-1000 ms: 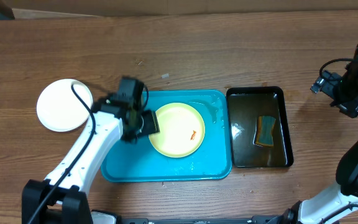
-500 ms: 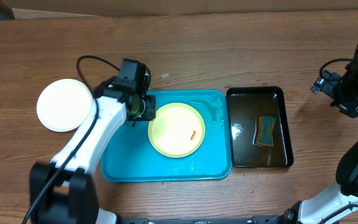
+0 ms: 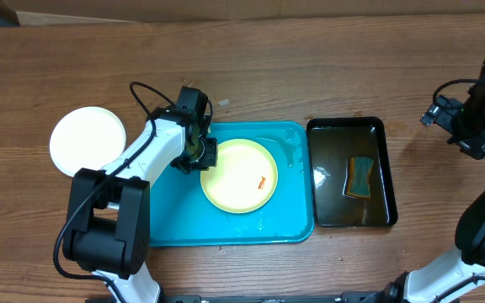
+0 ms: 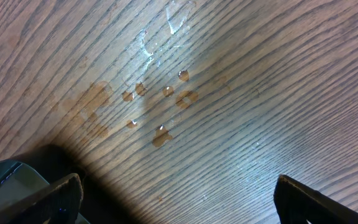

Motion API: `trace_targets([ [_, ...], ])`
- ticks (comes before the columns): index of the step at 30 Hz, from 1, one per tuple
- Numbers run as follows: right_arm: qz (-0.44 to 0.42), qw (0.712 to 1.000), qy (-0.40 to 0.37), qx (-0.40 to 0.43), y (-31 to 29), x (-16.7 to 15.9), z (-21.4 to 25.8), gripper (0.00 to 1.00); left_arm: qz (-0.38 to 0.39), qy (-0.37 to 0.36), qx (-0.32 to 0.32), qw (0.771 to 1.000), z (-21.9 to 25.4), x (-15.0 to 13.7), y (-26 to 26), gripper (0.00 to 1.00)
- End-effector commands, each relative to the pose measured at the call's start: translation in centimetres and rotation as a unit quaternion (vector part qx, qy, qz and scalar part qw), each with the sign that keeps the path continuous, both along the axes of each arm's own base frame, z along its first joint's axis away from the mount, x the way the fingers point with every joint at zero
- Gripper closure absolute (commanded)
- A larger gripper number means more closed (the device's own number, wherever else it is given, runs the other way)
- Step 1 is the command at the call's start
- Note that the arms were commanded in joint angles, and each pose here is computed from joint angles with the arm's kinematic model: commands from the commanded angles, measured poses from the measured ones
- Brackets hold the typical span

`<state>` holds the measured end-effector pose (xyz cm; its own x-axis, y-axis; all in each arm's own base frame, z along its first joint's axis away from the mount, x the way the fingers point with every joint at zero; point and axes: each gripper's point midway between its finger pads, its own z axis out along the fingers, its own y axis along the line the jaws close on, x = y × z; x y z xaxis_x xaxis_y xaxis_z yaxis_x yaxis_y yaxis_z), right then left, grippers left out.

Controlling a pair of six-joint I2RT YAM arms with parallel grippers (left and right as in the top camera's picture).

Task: Clean dirty plates on tray and stack at the side
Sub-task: 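Grip the yellow plate rim with the left gripper and slide it up-right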

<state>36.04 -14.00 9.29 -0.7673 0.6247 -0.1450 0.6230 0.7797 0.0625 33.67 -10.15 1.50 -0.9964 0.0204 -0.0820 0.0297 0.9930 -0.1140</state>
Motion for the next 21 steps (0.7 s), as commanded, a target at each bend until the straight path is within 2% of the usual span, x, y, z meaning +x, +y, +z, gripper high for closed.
trace_targets([
  [1,-0.001,1.0,-0.014,-0.003,0.0,0.4,0.8,0.0,0.001,0.006,-0.005,1.0,-0.3,-0.1,-0.4,0.96],
  [7,-0.001,1.0,-0.014,-0.003,0.0,0.4,0.8,0.0,0.044,0.074,-0.029,0.996,-0.3,-2.9,-1.0,0.95],
  [9,-0.001,1.0,-0.014,-0.003,0.0,0.4,0.8,0.0,0.043,0.079,-0.027,0.996,-0.3,-3.2,-0.9,0.85],
  [10,-0.001,1.0,-0.014,-0.003,0.0,0.4,0.8,0.0,0.038,0.07,-0.016,0.997,-0.4,-2.9,-0.6,0.75],
  [12,-0.001,1.0,-0.014,-0.003,0.0,0.4,0.8,0.0,0.04,0.054,-0.001,0.998,-0.4,-2.2,0.0,0.71],
  [19,-0.001,1.0,-0.014,-0.003,0.0,0.4,0.8,0.0,0.042,-0.007,-0.013,0.999,-0.2,0.8,-0.5,0.79],
  [21,-0.001,1.0,-0.014,-0.003,0.0,0.4,0.8,0.0,0.04,-0.008,-0.018,0.999,-0.2,0.9,-0.8,0.86],
])
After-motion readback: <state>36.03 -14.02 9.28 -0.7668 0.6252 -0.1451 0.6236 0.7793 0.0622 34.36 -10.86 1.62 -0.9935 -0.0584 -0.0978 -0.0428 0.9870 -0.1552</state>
